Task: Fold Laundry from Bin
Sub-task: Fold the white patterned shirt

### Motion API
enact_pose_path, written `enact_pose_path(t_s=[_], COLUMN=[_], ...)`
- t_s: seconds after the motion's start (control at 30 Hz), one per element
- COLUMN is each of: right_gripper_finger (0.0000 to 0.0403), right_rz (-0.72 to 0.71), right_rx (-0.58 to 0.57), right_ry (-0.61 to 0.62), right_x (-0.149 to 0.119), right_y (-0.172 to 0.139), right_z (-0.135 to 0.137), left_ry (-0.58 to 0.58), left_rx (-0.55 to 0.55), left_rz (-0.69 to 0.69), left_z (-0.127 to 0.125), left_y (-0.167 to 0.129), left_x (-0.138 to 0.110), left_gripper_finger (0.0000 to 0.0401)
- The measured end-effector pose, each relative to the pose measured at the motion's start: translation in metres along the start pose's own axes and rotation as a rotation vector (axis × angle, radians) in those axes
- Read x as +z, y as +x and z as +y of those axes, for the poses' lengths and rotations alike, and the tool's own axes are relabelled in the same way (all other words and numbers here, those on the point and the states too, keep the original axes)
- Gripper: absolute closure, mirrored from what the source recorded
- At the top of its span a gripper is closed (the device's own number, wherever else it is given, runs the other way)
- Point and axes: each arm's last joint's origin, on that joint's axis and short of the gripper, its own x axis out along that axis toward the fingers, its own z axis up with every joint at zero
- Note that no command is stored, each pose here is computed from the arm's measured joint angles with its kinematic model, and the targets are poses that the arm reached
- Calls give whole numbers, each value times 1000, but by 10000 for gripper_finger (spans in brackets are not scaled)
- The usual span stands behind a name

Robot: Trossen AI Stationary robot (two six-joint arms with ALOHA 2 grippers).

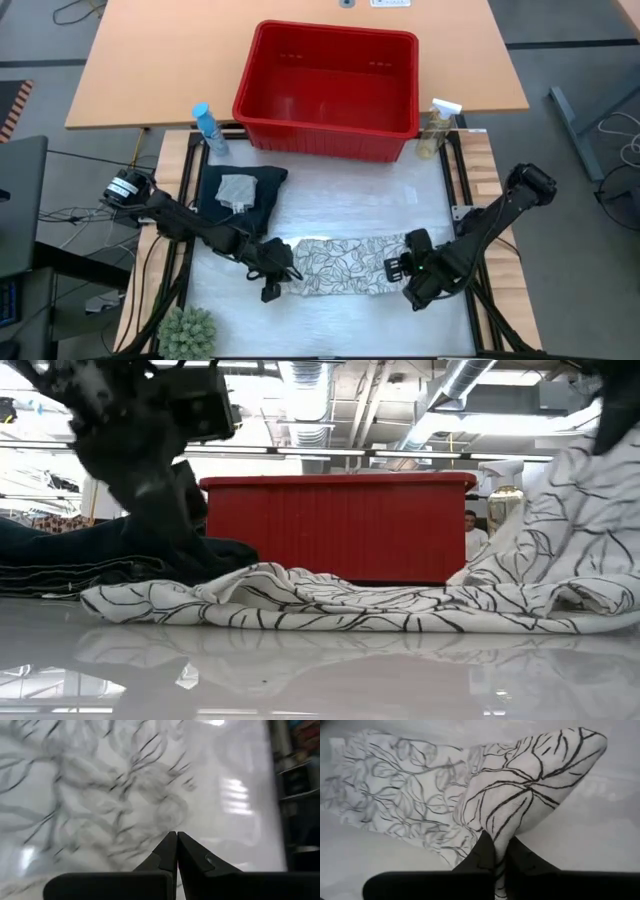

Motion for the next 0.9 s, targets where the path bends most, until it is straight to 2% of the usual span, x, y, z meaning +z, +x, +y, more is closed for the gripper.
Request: enact_pose_path(t_s=[0.17,0.43,0.57,0.9], right_gripper_finger=[369,369,369,369], right_rz=[5,21,9,-17], right_rx=[33,179,234,359], right_ry=[-17,-45,-58,-78], right_x=[12,28,37,58], right_y=[-2,5,12,34], right_z=[12,39,51,82], left_ry=[24,-77,-112,-113], left_rx=[88,43,15,47], left_rz=[68,8,-54,-113], left_z=[8,27,27,27], left_y=[0,5,5,4], left_x=[-11,-38,-38,-35], left_gripper_finger=[401,401,401,401])
